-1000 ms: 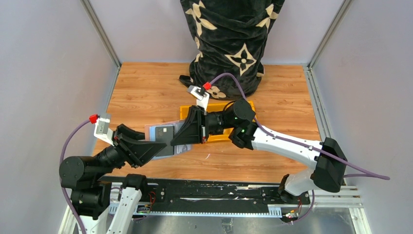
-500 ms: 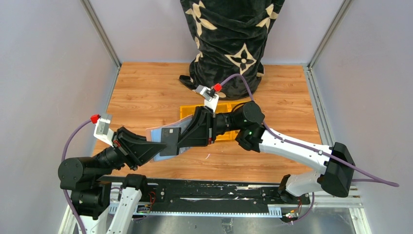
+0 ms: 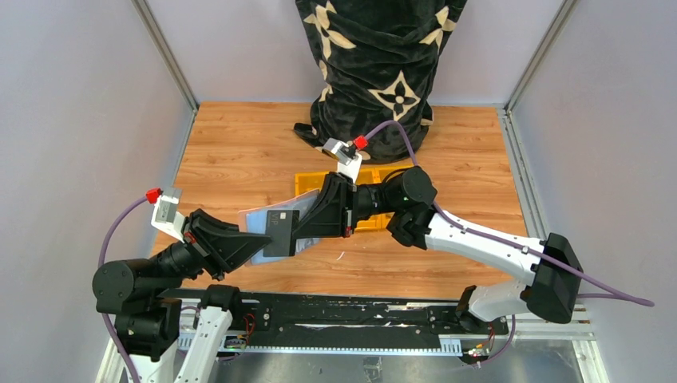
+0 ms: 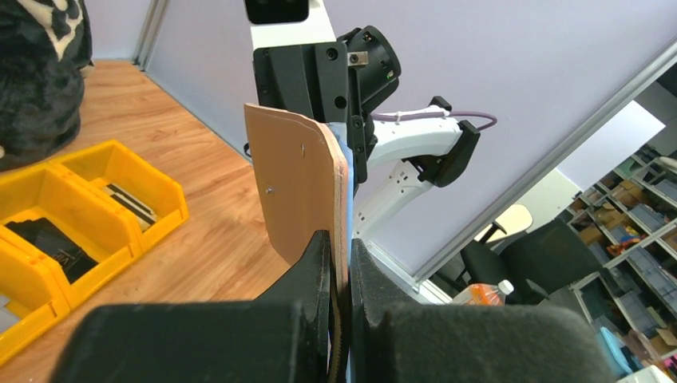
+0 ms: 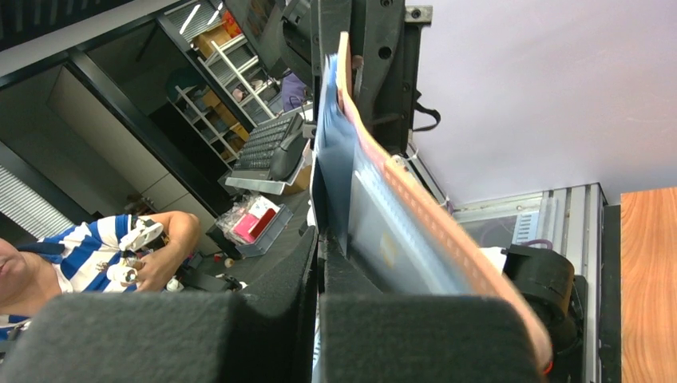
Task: Take the credit cards out of the card holder
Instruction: Remove the credit card from the card holder, then place the credit card in the storage box.
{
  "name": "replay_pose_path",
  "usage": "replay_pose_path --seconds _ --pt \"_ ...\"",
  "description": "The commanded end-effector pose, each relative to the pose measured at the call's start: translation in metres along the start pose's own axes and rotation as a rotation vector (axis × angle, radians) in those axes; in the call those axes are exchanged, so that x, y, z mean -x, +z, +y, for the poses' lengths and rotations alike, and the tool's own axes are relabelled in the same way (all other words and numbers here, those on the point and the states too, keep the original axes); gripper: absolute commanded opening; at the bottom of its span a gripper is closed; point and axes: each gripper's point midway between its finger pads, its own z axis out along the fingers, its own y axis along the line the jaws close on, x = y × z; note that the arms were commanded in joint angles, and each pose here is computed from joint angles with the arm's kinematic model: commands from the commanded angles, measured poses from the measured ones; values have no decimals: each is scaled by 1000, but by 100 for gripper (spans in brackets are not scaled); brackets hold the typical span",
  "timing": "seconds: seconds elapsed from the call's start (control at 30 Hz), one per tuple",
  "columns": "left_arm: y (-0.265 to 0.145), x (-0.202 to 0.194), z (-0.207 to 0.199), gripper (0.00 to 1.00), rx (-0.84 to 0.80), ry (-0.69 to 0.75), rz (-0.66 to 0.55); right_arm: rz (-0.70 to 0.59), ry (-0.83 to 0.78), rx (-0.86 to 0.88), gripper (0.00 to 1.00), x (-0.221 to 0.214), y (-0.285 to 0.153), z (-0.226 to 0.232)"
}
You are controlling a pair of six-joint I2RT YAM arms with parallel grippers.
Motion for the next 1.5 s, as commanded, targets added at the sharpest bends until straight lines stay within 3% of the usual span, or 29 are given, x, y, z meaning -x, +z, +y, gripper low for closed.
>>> replay_pose_path --seconds 0.0,0.23,0.27,0.33,0.5,0.57,0.8,0.97,1.2,1.47 --pt "0 9 -12 0 -24 38 -17 -18 -79 40 0 5 -11 20" --pt "1 11 -13 0 -24 40 -23 -16 -81 39 1 6 -11 22" --pt "0 11 -13 0 -22 42 -25 -14 -74 40 5 6 -11 21" --pt "0 11 -12 0 -16 46 -28 -16 -63 47 24 7 -8 21" --pt "1 13 -7 0 3 58 -37 -12 -56 80 33 8 3 22" --pt "1 13 -8 0 0 64 -37 -12 -55 88 30 9 4 23" --pt "1 15 -11 0 -5 85 -41 1 -65 75 1 8 -2 25" --pt "2 18 -10 0 -2 113 -45 -9 -78 6 0 9 -27 17" --pt "8 21 4 0 24 141 -19 18 -54 -233 0 10 -88 -18" --pt "9 21 16 0 60 237 3 17 11 -929 0 -1 -210 -109"
